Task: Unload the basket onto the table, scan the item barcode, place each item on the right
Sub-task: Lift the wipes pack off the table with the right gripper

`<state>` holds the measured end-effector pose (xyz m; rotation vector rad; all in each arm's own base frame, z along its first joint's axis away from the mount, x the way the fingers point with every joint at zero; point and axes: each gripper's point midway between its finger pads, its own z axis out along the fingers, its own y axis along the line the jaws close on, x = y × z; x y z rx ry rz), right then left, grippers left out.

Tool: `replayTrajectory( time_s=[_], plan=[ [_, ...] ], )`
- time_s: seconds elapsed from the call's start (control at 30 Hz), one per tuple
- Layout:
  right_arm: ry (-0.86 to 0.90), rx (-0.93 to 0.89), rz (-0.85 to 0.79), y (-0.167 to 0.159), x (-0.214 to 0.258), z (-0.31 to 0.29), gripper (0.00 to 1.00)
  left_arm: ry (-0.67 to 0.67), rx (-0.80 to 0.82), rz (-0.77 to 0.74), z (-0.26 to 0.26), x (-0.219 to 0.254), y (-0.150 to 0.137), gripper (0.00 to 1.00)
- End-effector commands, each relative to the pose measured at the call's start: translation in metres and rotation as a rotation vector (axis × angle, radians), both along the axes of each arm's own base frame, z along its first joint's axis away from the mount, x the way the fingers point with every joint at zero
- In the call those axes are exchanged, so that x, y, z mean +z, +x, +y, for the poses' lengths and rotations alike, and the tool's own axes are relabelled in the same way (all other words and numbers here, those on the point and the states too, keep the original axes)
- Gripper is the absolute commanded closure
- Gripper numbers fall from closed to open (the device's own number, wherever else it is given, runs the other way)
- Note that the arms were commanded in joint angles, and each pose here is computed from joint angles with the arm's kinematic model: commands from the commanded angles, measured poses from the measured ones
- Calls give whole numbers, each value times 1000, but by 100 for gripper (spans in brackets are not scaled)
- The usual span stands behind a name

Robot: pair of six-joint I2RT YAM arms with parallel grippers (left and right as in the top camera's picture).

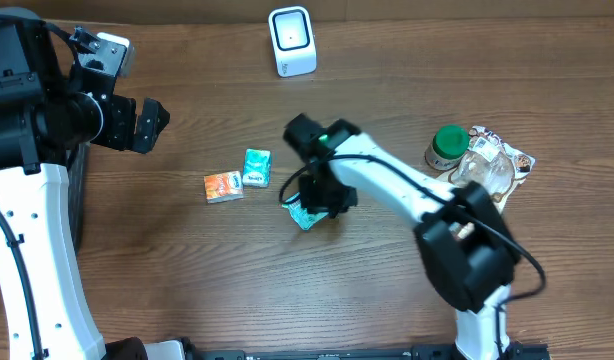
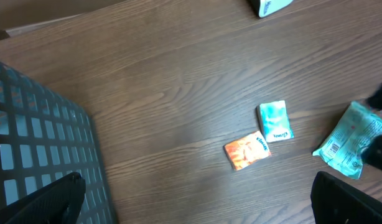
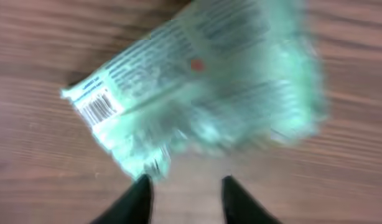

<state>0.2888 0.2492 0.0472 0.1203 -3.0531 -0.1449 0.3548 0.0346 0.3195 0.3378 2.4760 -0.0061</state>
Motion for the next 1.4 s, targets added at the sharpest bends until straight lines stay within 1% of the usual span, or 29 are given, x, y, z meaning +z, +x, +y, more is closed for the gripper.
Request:
replayTrajectory(
  time_s=[0.0, 0.07, 0.1, 0.2, 0.27, 0.33, 0.4, 0.6, 0.83, 1.1, 1.27, 1.37],
  plan=[
    [103, 11, -154, 29, 71, -23, 47, 15, -16, -24, 1, 8, 0, 0],
    [122, 21, -169, 38, 80, -42, 35, 15, -16, -24, 1, 8, 0, 0],
    [161, 60, -168, 43, 82, -47, 31, 15, -16, -24, 1, 8, 0, 0],
    [337, 190, -164, 54, 82, -50, 27, 15, -16, -24, 1, 8, 0, 0],
    [430, 219, -156, 61, 76, -49, 27, 15, -16, -24, 1, 8, 0, 0],
    [467, 207, -131, 68, 64, -52, 26, 15, -16, -24, 1, 8, 0, 0],
    [468, 190, -92, 70, 47, -54, 25, 15, -16, -24, 1, 8, 0, 0],
    [502, 229, 11, 63, 6, -49, 25, 15, -16, -24, 1, 8, 0, 0],
    [523, 244, 61, 57, -16, -38, 24, 15, -16, -24, 1, 8, 0, 0],
    [506, 270, 158, 31, -53, -21, 26, 15, -16, -24, 1, 8, 0, 0],
    [511, 267, 209, 15, -70, -7, 36, 15, -16, -24, 1, 8, 0, 0],
    [507, 267, 222, 7, -76, -1, 47, 15, -16, -24, 1, 8, 0, 0]
  ],
)
